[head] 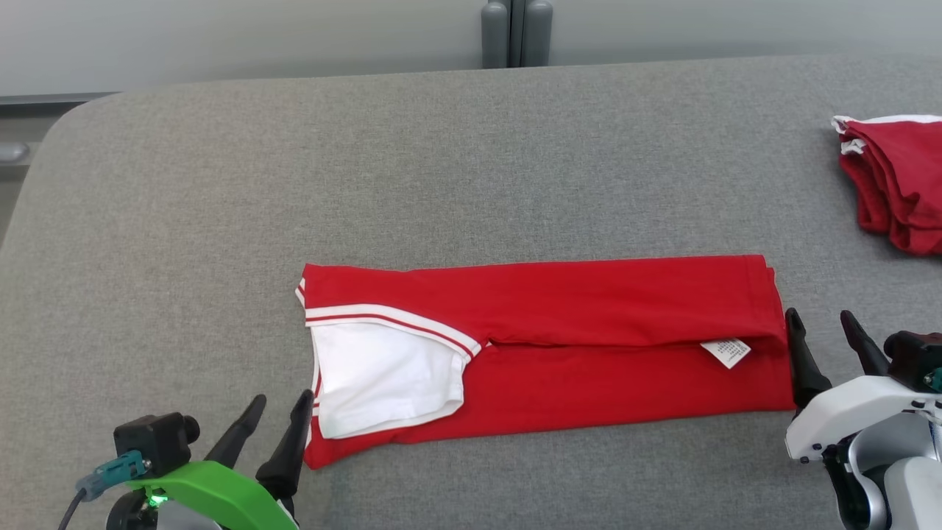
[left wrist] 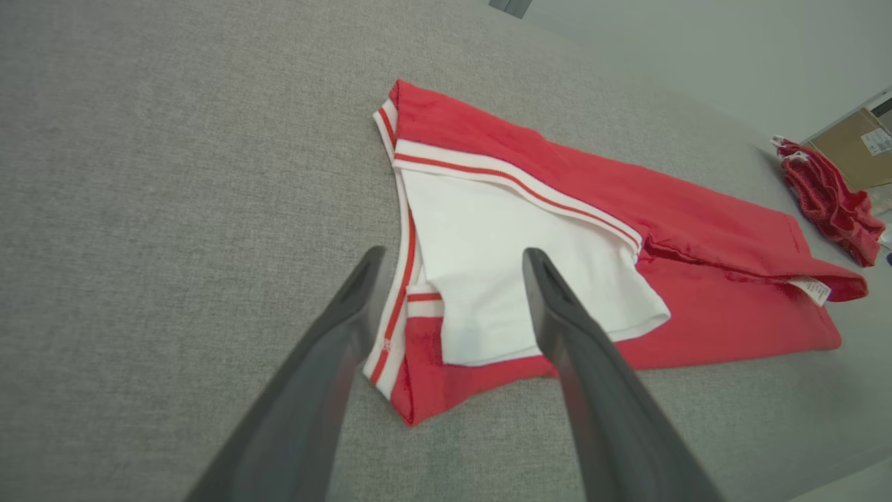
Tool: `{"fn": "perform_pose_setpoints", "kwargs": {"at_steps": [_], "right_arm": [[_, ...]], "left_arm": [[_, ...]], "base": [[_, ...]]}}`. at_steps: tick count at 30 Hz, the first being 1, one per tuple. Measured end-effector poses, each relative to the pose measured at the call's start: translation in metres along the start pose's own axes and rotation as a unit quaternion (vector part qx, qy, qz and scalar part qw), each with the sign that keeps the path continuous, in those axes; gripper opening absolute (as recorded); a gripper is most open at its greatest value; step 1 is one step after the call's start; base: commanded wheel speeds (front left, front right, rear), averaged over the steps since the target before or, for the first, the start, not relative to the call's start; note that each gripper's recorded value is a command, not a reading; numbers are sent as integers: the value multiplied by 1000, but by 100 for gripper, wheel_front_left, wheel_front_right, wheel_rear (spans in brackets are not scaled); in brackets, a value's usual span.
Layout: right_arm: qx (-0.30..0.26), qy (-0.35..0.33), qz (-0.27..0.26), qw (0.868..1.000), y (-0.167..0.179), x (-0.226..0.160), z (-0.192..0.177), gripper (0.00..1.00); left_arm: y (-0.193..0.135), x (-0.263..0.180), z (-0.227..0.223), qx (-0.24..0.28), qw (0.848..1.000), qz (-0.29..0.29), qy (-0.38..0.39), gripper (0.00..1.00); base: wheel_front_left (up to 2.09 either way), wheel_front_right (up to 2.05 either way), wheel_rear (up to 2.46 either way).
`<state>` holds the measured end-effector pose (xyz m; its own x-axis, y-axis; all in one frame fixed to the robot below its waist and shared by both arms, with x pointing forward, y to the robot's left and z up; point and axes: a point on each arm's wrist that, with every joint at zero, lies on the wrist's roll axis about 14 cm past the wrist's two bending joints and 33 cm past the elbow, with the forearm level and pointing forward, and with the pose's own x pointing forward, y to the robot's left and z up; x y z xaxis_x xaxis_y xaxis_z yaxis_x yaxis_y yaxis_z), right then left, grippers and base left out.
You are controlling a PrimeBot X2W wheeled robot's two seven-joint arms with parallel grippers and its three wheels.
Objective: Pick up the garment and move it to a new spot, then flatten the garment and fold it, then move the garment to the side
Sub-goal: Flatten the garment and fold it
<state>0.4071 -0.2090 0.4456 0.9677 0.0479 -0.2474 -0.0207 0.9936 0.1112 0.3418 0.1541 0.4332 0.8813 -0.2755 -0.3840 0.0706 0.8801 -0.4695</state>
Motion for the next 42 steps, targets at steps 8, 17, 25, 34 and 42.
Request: {"fn": "perform_pose_setpoints", "kwargs": {"at_steps": [8, 17, 25, 34, 42], "right_arm": [[-7, 0, -7, 1000, -4, -6, 12, 100], [-25, 67, 6, 997, -2, 4, 1, 100], [-44, 147, 18, 988, 0, 19, -30, 100], [-49, 210, 22, 976, 1, 22, -63, 100], [-36, 221, 22, 974, 3, 27, -68, 0]], "left_arm": [[-13, 2, 52, 60, 991, 7, -122, 100], [-25, 7, 66, 60, 981, 19, -186, 100], [0, 2, 69, 51, 975, 66, -205, 100], [19, -7, 72, 51, 971, 95, -213, 100], [21, -4, 72, 53, 971, 98, -211, 100]], "base": [[0, 0, 0], [0, 0, 0], [0, 0, 0], [0, 0, 0], [0, 0, 0]]}}
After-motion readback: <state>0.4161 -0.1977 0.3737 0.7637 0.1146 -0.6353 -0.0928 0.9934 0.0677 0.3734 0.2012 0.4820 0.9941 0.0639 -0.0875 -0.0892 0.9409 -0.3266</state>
